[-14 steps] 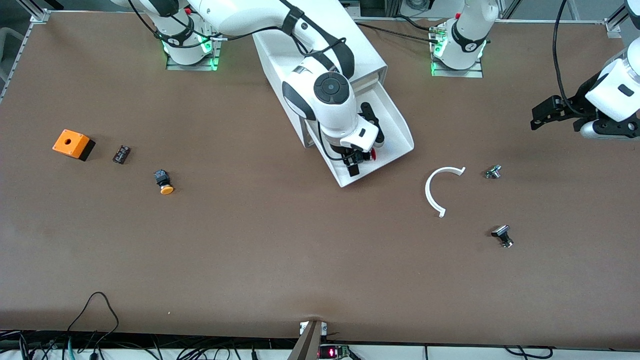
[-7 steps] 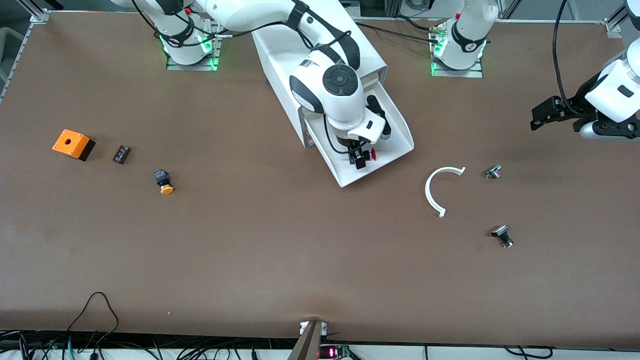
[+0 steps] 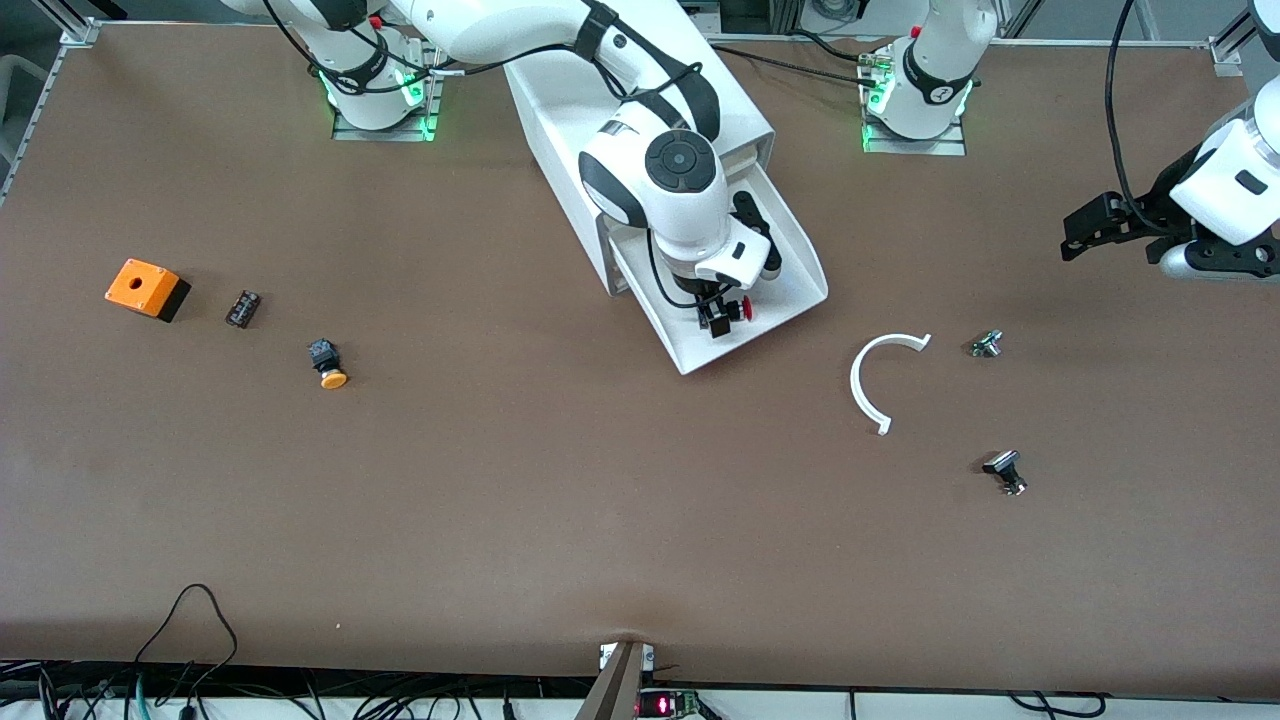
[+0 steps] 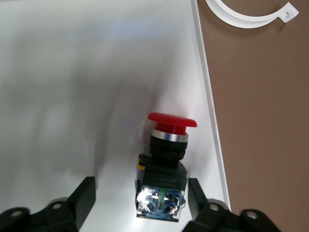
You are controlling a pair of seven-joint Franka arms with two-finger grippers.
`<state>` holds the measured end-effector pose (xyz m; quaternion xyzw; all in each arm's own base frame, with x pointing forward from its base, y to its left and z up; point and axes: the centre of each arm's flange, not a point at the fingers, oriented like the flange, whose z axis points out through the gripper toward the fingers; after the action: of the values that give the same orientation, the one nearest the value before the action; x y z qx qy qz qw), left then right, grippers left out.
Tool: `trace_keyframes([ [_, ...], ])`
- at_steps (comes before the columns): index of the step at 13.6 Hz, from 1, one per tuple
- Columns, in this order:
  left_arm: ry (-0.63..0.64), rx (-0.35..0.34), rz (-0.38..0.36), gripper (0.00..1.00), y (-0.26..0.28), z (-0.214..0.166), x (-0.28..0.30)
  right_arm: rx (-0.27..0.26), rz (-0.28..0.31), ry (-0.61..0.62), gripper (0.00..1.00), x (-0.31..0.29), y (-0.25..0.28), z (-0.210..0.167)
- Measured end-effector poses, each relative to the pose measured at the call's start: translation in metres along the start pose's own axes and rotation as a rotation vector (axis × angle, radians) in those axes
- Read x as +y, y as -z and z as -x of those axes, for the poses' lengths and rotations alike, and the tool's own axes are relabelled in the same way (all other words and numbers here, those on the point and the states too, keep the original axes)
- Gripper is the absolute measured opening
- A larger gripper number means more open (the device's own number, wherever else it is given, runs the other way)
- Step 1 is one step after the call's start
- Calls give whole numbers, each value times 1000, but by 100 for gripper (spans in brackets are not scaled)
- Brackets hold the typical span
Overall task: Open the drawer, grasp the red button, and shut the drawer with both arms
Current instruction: 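Lower the right gripper and grasp the red mushroom button, then lift the red button out of the drawer with the right gripper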
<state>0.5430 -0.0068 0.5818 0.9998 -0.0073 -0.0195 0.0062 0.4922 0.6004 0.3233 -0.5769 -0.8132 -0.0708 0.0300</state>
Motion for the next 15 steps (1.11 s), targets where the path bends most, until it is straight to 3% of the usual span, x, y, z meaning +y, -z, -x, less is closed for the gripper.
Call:
trace_keyframes([
  [1,0,0,0,100,0,0,0,1,1,1,83,0,-1,-1],
  [8,0,-2,0,100,0,0,0,7,6,15,44,-5,-1,-11],
  [12,0,-3,0,100,0,0,0,-9,-19,-4,42,-11,12,-19],
  [15,0,-3,0,100,0,0,0,-19,-5,-56,42,-8,71,-16],
])
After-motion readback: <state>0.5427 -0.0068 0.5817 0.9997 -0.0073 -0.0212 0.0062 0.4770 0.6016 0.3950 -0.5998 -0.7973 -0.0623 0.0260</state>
